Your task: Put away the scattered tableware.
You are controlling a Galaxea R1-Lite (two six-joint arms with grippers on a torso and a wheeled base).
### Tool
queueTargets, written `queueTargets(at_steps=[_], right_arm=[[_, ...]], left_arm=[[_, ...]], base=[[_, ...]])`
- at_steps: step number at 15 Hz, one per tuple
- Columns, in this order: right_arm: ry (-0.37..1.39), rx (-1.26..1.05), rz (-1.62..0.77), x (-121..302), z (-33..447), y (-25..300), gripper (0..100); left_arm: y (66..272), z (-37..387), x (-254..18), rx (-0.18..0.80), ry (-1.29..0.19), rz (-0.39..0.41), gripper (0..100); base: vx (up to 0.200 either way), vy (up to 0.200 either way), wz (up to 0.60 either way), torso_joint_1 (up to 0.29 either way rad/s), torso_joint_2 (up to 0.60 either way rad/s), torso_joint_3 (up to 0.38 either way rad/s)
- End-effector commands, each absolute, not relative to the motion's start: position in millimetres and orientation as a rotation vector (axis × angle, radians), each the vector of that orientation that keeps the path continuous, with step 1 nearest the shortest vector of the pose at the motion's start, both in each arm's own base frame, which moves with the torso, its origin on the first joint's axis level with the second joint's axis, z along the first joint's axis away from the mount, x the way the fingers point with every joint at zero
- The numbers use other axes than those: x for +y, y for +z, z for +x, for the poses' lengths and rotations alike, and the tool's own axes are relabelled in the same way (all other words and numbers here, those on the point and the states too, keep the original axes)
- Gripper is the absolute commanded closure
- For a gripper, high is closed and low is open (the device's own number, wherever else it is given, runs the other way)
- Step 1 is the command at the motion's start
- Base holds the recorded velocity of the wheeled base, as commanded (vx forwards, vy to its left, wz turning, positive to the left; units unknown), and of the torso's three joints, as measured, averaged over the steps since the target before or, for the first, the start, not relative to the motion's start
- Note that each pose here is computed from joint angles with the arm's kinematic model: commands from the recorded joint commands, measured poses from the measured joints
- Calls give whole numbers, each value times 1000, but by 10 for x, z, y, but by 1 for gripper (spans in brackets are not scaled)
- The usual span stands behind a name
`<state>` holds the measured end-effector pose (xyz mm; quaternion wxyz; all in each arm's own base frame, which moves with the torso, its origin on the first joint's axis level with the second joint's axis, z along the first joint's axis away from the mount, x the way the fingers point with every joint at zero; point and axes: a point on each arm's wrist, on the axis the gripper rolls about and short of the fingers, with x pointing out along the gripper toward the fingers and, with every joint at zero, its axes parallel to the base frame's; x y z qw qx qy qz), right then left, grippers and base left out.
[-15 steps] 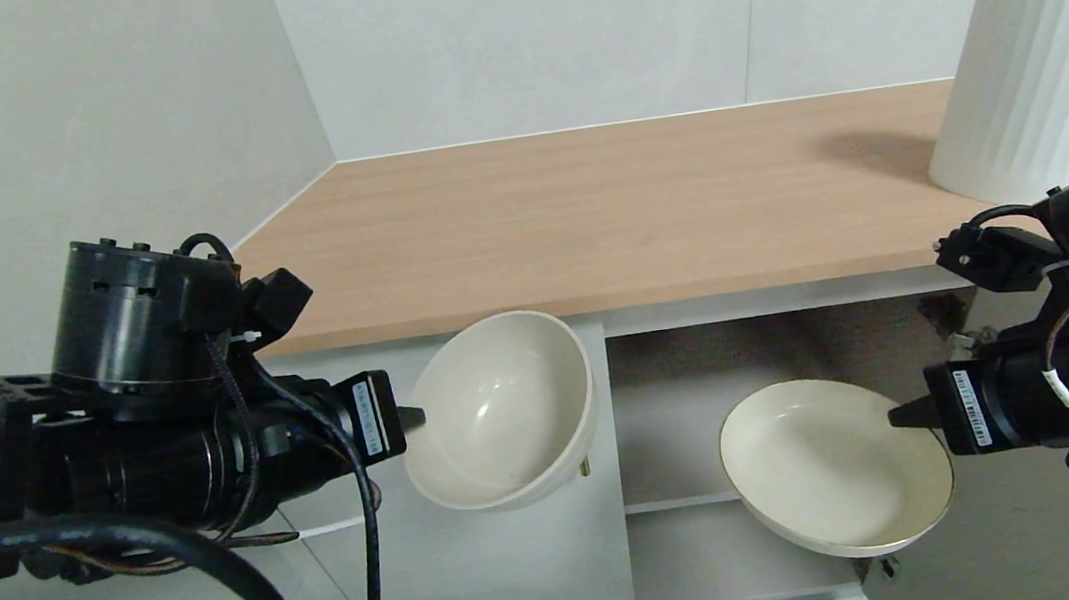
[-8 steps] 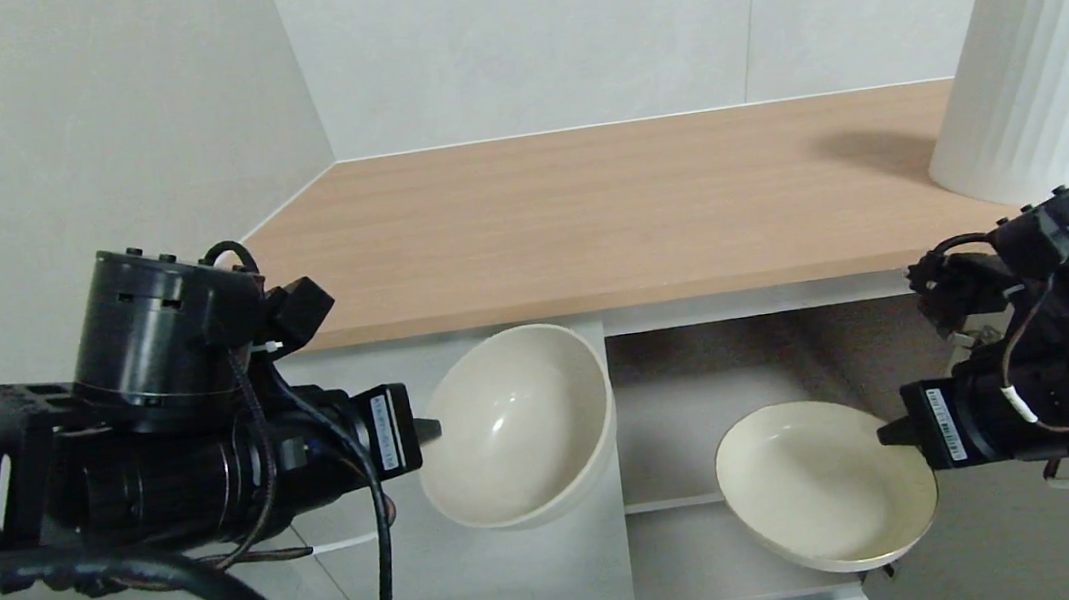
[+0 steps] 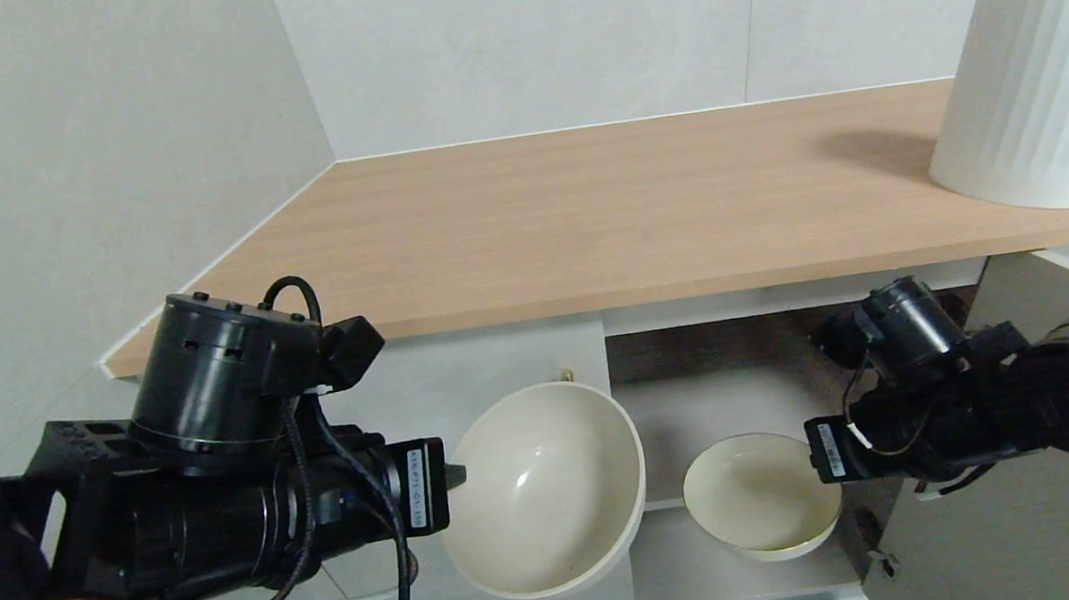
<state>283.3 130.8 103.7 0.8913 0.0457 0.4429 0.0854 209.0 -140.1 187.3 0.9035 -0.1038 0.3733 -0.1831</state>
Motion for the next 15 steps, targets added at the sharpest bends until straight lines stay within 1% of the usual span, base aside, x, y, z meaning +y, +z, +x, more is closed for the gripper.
queueTargets(at_steps=[1,6,9,15], right_arm=[[123,993,78,1308,3051,367,100],[3,893,139,1197,3354,-144,100],[-32,809,144,1205,3442,-233,100],[-99,767,155,1105,3618,-329,100]], left_arm=[[1853,2094,-1415,780,-378,-211,100],[1832,2095,-1429,789,-379,-205,100],[1821,2102,-1434,793,-375,-204,100],[1801,2103,-1449,800,-378,-198,100]], base=[[0,0,0,0,0,0],[0,0,0,0,0,0],[0,0,0,0,0,0],[0,0,0,0,0,0]])
